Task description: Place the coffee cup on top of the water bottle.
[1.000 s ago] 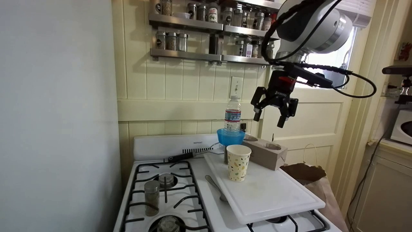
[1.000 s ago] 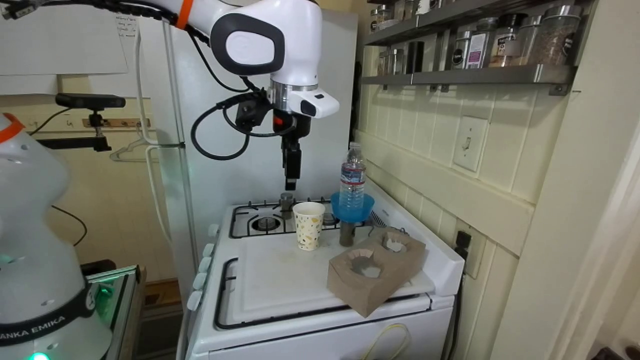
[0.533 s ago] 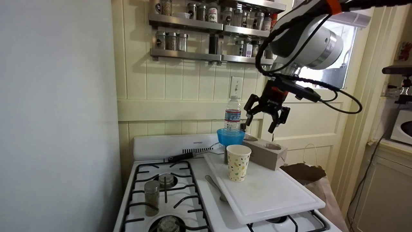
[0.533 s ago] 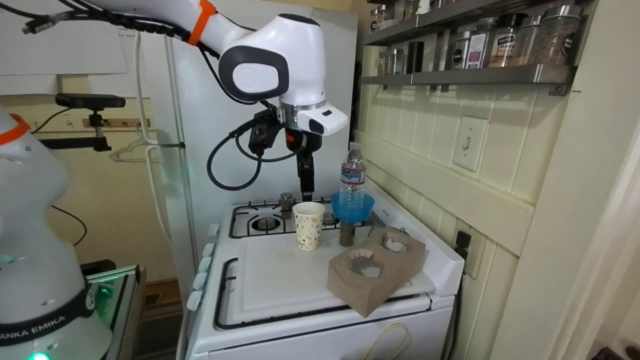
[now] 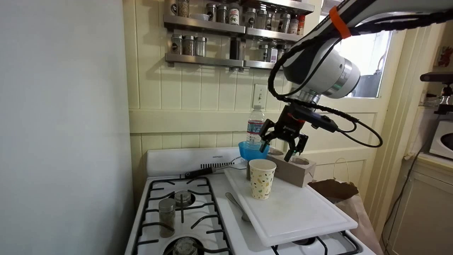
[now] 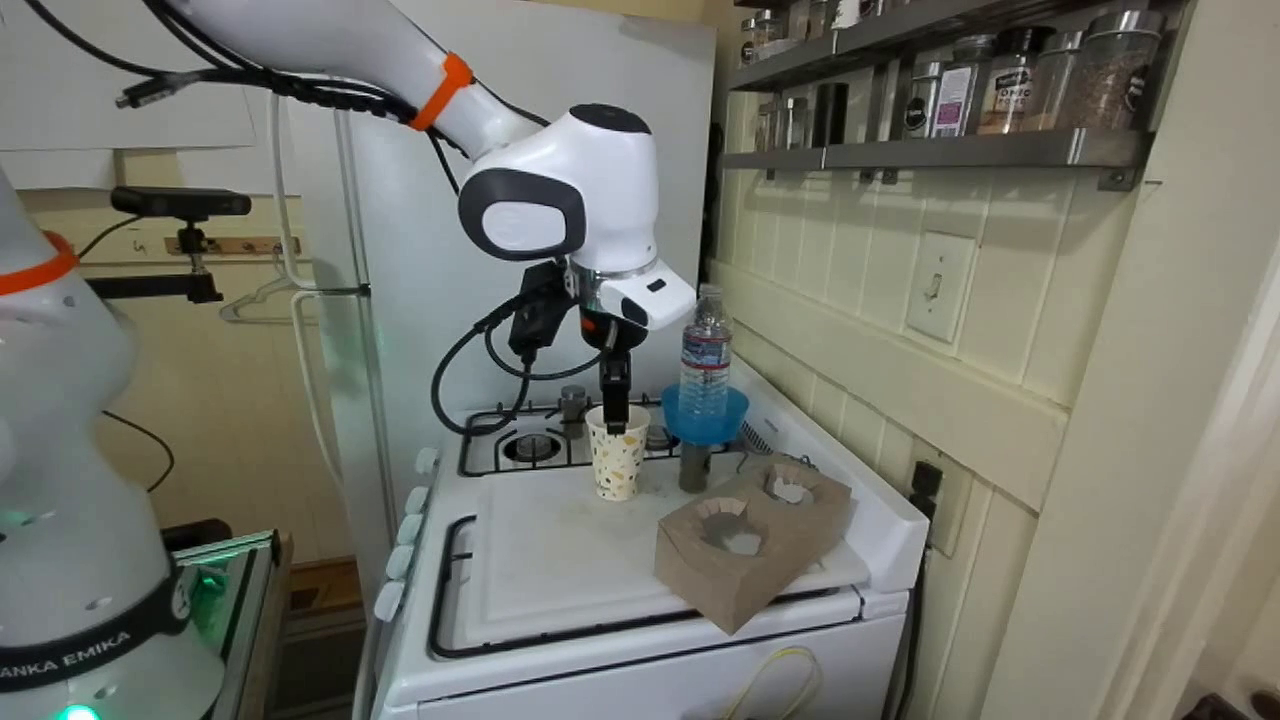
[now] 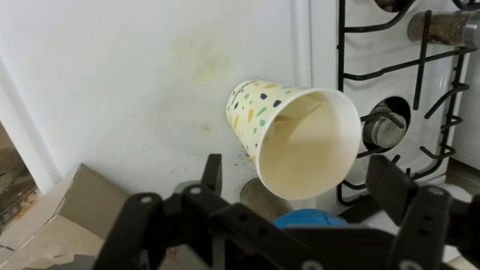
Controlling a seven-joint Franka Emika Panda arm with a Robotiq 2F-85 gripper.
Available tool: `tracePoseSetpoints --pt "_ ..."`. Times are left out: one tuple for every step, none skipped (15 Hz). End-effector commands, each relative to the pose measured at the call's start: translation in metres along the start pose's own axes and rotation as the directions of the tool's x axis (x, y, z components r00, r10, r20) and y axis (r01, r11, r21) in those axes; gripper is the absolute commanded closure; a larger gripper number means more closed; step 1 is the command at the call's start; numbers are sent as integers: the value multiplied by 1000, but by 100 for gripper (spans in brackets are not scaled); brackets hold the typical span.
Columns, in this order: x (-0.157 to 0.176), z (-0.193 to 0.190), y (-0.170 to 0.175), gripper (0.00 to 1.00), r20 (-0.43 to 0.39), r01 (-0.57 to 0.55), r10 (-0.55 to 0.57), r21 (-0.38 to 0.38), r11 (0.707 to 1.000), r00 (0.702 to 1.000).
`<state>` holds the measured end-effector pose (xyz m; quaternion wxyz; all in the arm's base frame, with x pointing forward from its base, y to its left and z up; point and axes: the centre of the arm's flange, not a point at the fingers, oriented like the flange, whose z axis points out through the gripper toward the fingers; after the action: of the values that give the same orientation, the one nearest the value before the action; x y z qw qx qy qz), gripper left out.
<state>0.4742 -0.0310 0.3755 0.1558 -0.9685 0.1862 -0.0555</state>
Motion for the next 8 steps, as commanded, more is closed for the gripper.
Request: tracePoseSetpoints --pt "-4 16 0 4 -8 -28 28 22 999 1000" --pt "-6 17 1 6 -5 -36 36 21 999 999" --pt "-7 18 1 8 0 -41 41 22 999 999" --pt "-8 18 2 12 2 -48 48 21 999 999" --pt "-9 19 4 18 5 -52 52 21 998 999" --pt "-9 22 5 25 10 -56 56 21 998 998" --pt "-9 23 5 32 15 -60 60 20 998 998" --pt "-10 25 6 45 18 -63 63 20 998 998"
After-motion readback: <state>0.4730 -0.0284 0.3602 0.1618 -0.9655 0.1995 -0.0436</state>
